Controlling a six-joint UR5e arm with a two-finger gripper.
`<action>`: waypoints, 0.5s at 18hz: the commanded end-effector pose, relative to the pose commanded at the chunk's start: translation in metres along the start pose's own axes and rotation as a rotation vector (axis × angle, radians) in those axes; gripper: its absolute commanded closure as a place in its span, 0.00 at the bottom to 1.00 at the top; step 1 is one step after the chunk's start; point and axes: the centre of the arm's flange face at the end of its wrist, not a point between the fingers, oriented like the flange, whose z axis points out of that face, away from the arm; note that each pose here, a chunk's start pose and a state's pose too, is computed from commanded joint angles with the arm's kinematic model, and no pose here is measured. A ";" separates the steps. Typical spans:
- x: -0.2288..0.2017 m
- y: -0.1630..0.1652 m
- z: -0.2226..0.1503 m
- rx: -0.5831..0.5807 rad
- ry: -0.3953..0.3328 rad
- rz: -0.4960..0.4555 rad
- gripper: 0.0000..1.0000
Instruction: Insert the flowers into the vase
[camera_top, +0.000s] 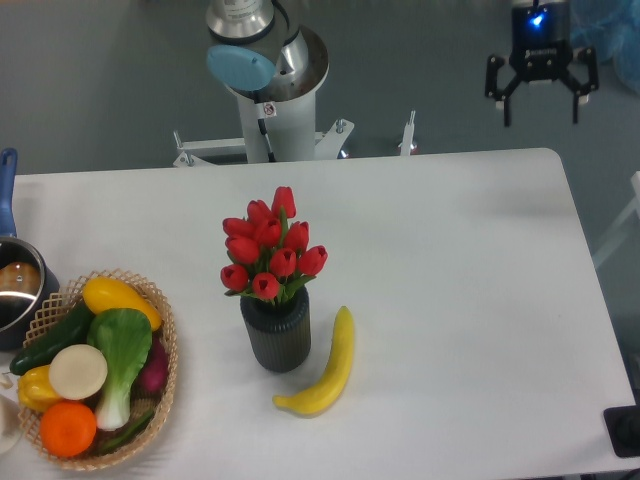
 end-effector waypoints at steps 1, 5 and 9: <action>0.003 0.005 0.000 -0.052 0.032 0.058 0.00; 0.005 0.009 -0.004 -0.096 0.052 0.138 0.00; 0.005 0.008 -0.006 -0.091 0.072 0.133 0.00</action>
